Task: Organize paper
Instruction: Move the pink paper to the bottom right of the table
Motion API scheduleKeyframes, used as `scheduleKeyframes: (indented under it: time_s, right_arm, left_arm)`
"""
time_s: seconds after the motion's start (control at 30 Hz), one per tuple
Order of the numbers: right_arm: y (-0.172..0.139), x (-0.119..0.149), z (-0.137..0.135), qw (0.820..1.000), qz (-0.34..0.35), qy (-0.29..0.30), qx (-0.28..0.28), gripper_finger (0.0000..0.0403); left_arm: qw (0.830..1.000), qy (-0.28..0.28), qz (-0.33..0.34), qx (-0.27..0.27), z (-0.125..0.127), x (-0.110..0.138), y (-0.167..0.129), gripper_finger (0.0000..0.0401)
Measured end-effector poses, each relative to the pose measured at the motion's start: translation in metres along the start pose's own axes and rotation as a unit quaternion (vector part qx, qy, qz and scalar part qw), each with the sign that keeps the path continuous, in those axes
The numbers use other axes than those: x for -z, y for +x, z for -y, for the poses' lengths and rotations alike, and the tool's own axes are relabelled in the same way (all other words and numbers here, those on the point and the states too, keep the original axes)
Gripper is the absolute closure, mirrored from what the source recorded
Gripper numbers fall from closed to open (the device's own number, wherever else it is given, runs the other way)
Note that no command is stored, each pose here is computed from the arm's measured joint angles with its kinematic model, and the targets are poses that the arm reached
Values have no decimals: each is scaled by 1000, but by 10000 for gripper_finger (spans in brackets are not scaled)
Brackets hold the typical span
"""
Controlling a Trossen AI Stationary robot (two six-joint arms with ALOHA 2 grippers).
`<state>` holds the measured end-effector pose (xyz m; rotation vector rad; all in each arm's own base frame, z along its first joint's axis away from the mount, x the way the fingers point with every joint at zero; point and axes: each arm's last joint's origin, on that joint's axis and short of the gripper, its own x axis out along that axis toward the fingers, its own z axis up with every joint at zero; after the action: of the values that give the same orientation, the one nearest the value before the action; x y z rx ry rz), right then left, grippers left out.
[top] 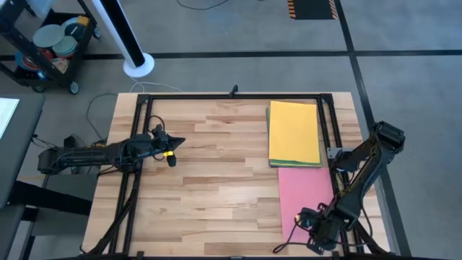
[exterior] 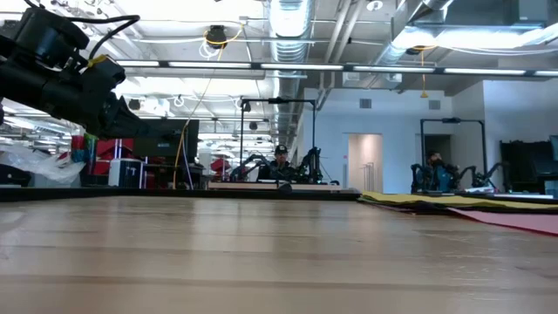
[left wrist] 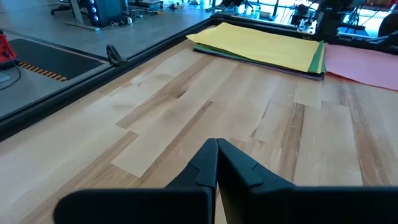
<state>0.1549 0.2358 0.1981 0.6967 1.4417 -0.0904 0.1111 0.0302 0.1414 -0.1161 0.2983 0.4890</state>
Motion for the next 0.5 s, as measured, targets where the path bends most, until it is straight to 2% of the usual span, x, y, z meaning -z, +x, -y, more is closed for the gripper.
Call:
scheduleKeyframes:
  time_s: [0.13,0.33,0.5]
  right_arm:
    - [-1,-15,8,999,22,-27,36,393]
    - [9,-37,34,993,67,-14,97,401]
    - [13,-44,43,990,85,-3,111,402]
  left_arm:
    - [1000,-9,0,1,0,0,0,401]
    - [1000,-20,0,0,0,0,0,401]
    - [1000,-24,0,0,0,0,0,401]
